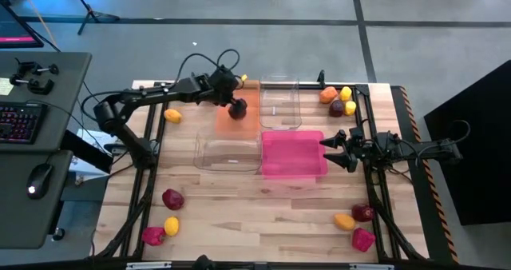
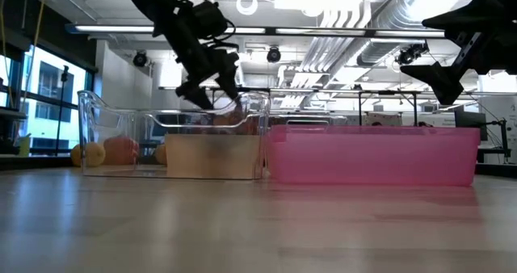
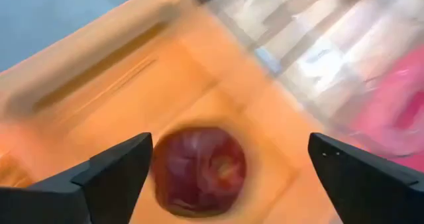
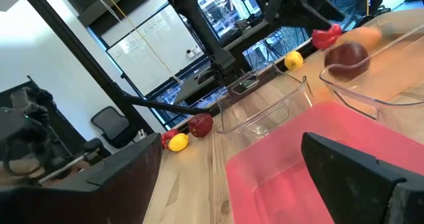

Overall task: Sort produce into baskets
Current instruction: Put the red apple into the orange bin

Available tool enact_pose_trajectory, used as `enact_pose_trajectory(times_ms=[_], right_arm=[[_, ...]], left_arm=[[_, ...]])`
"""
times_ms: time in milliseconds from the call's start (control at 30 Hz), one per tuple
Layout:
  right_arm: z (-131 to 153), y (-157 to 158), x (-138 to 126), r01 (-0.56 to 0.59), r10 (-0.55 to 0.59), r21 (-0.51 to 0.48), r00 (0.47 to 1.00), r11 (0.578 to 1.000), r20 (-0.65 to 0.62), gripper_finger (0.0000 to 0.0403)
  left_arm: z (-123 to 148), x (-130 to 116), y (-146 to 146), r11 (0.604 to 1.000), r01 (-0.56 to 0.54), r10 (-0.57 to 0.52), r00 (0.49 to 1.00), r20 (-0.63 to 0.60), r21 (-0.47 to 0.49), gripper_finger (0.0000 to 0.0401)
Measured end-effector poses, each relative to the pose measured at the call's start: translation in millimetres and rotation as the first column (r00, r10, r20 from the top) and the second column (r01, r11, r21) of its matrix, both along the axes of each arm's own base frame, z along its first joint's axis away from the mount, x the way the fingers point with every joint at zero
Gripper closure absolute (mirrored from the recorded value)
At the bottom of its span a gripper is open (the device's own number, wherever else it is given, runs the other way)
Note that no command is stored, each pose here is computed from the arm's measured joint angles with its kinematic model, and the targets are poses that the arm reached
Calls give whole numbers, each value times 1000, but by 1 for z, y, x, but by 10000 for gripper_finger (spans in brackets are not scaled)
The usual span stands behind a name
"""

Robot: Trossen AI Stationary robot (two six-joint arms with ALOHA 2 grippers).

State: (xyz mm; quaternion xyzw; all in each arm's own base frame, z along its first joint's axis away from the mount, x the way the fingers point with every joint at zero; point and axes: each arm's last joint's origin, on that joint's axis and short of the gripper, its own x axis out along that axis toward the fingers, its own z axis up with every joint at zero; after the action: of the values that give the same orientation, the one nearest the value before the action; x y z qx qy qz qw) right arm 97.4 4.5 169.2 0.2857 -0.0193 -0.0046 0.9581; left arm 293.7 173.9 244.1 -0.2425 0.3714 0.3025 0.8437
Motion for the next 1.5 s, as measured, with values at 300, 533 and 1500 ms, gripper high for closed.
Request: enact_pose_trajectory(times_ms=[300, 533, 1500], right_arm=[[0, 0, 0, 0, 0, 0, 1000, 1000, 0, 52], [1, -1, 0, 47, -46, -42, 999, 998, 7, 52], [81, -13, 3, 346, -473, 390, 827, 854, 303, 52]], left_arm=[[54, -2, -1, 999, 44, -45, 996, 71, 13, 2], [100, -24, -22, 984, 88, -113, 981, 160, 155, 2], [158, -51, -39, 954, -61, -120, 820, 560, 293, 2]])
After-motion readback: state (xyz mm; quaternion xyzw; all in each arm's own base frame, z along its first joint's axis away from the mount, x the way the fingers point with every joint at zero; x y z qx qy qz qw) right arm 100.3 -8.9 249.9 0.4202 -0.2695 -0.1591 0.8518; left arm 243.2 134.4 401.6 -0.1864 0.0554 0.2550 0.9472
